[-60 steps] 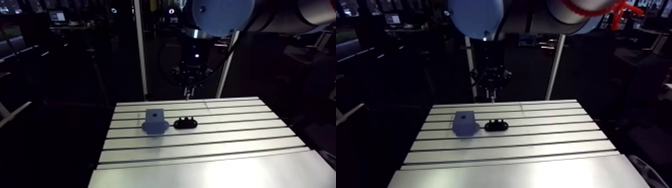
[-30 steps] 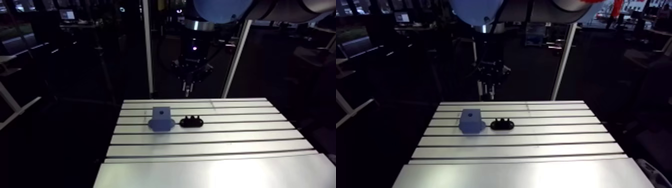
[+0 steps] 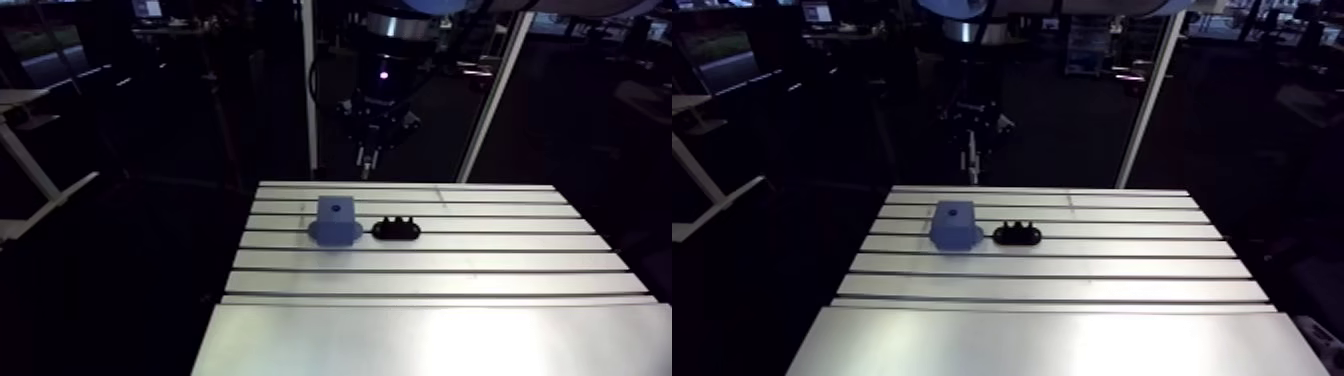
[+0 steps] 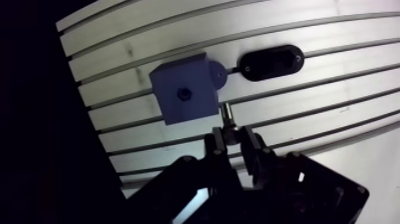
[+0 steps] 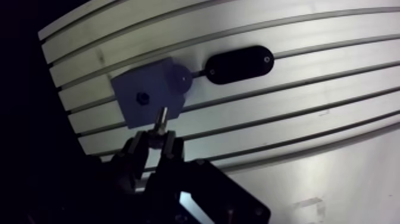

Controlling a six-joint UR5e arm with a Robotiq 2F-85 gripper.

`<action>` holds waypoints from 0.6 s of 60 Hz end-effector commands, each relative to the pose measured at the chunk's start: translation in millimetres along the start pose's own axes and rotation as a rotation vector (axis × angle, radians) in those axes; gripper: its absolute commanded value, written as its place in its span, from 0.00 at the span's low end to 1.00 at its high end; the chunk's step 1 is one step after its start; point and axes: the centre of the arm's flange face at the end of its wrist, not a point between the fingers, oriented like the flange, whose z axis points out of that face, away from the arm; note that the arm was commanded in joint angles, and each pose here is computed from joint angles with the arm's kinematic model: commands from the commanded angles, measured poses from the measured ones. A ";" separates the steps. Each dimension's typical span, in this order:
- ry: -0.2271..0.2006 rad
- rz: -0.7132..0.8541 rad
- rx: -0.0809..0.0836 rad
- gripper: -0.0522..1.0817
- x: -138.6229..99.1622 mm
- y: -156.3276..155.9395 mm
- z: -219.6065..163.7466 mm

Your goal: Pick up the M10 bolt and insert it into the hex recess until seated.

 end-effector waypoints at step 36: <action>-0.092 -0.043 0.005 0.79 17.1 -47.9 33.6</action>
